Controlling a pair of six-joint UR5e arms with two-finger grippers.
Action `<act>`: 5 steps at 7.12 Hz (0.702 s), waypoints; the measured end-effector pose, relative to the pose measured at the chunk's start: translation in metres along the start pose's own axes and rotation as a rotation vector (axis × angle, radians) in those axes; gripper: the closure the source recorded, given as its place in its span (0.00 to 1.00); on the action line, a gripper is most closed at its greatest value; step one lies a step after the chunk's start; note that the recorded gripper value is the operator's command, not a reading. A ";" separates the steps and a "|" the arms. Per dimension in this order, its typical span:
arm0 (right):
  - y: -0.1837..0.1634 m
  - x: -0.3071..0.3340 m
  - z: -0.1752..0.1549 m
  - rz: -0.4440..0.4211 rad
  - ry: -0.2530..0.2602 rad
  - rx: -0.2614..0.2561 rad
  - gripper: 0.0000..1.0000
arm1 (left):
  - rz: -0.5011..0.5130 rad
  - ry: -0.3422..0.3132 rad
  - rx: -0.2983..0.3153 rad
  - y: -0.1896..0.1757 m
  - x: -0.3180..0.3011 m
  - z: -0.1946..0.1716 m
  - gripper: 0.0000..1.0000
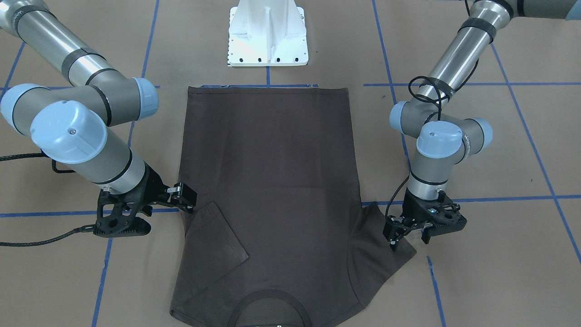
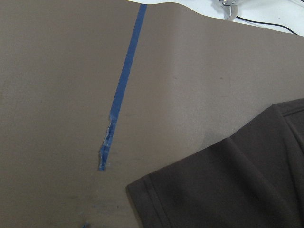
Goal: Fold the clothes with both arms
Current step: 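Move the left gripper to the other sleeve while the right gripper holds position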
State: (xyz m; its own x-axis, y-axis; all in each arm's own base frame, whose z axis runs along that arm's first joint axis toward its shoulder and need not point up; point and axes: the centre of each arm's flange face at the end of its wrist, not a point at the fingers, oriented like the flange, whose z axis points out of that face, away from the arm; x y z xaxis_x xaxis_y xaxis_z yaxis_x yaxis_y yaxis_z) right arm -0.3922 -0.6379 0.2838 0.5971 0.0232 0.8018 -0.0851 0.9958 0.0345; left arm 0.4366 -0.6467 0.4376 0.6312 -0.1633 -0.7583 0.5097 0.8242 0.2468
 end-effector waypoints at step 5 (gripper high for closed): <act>0.003 -0.004 0.003 0.001 0.001 -0.003 0.00 | 0.020 0.000 0.008 -0.002 0.003 0.006 0.39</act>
State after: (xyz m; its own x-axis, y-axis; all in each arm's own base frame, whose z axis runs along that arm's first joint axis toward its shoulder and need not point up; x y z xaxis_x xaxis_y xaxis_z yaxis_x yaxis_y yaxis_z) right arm -0.3975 -0.6354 0.2829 0.5978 0.0240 0.8013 -0.0832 0.9960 0.0323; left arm 0.4410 -0.6519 0.4383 0.6409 -0.1468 -0.7534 0.5021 0.8226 0.2668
